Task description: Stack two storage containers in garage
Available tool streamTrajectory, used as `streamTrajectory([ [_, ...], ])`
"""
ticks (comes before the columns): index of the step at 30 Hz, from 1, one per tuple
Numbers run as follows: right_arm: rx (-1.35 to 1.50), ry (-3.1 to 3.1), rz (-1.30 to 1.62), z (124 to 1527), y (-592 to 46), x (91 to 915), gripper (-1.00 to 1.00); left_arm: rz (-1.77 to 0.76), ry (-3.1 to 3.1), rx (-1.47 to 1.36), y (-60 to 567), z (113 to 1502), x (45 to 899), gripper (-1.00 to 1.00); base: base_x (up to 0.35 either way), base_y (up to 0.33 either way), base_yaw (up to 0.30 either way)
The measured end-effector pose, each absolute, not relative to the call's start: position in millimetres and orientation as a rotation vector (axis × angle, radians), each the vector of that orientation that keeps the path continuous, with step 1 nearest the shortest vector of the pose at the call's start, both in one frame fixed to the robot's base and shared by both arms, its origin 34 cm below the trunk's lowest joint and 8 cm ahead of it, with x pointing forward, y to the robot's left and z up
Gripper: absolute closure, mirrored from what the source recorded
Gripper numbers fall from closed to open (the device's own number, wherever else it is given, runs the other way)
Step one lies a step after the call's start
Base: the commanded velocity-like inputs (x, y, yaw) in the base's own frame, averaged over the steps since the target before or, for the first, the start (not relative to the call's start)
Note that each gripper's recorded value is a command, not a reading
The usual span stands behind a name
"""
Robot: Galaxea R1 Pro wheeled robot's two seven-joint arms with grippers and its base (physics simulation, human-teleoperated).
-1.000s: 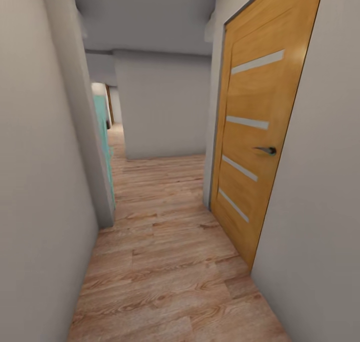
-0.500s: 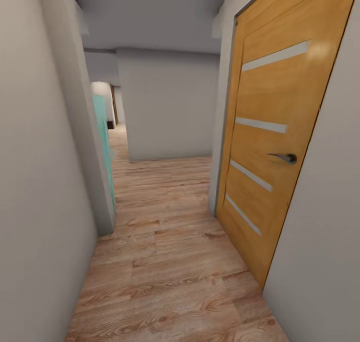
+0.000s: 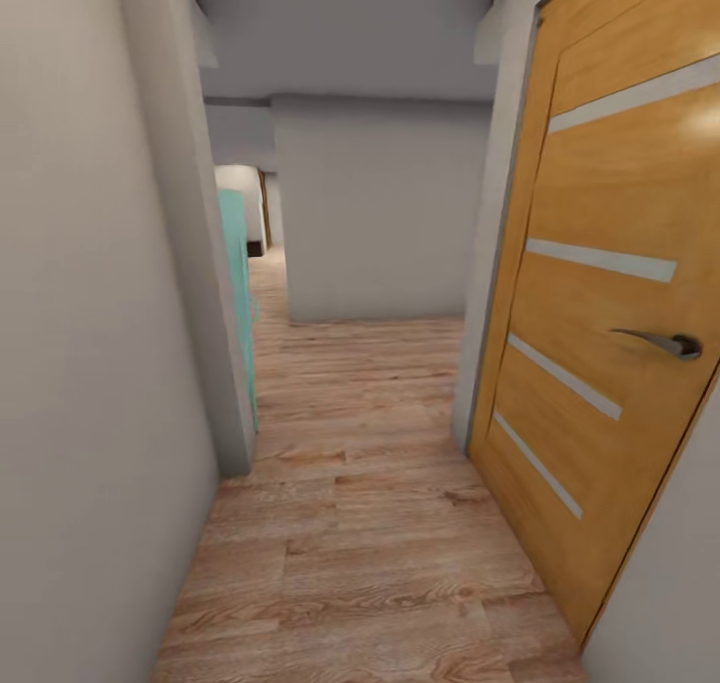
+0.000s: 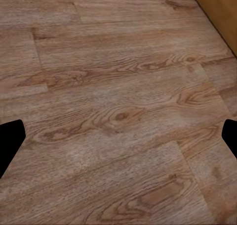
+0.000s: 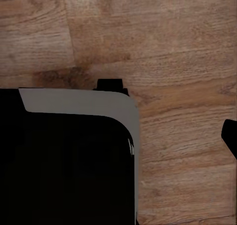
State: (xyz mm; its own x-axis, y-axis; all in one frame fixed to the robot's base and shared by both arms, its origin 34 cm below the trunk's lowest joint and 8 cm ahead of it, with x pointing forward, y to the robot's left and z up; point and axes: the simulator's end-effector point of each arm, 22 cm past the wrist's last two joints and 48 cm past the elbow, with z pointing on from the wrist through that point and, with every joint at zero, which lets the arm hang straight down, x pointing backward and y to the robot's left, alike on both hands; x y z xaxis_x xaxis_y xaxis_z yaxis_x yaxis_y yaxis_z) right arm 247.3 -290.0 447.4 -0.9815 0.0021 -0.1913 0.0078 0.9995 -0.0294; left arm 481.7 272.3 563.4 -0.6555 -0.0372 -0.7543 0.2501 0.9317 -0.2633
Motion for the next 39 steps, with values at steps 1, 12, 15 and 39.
streamTrajectory([
  [1, 0.007, 2.949, -0.044, 447.4, -290.0, 247.3, -1.00, -0.440, 2.248, 0.150, 272.3, 563.4, 481.7, -1.00, 0.347, 0.000, 0.186],
  [12, 0.007, 2.949, -0.045, 447.4, -290.1, 247.3, -1.00, -0.440, 2.247, 0.150, 272.3, 563.5, 481.8, -1.00, 0.347, 0.000, 0.123],
  [15, 0.007, 2.949, -0.045, 447.4, -290.1, 247.3, -1.00, -0.440, 2.247, 0.150, 272.3, 563.5, 481.9, -1.00, 0.347, 0.000, 0.031],
  [39, 0.007, 2.949, -0.045, 447.5, -290.2, 247.3, -1.00, -0.440, 2.248, 0.150, 272.2, 563.3, 481.6, -1.00, 0.347, 0.000, 0.003],
])
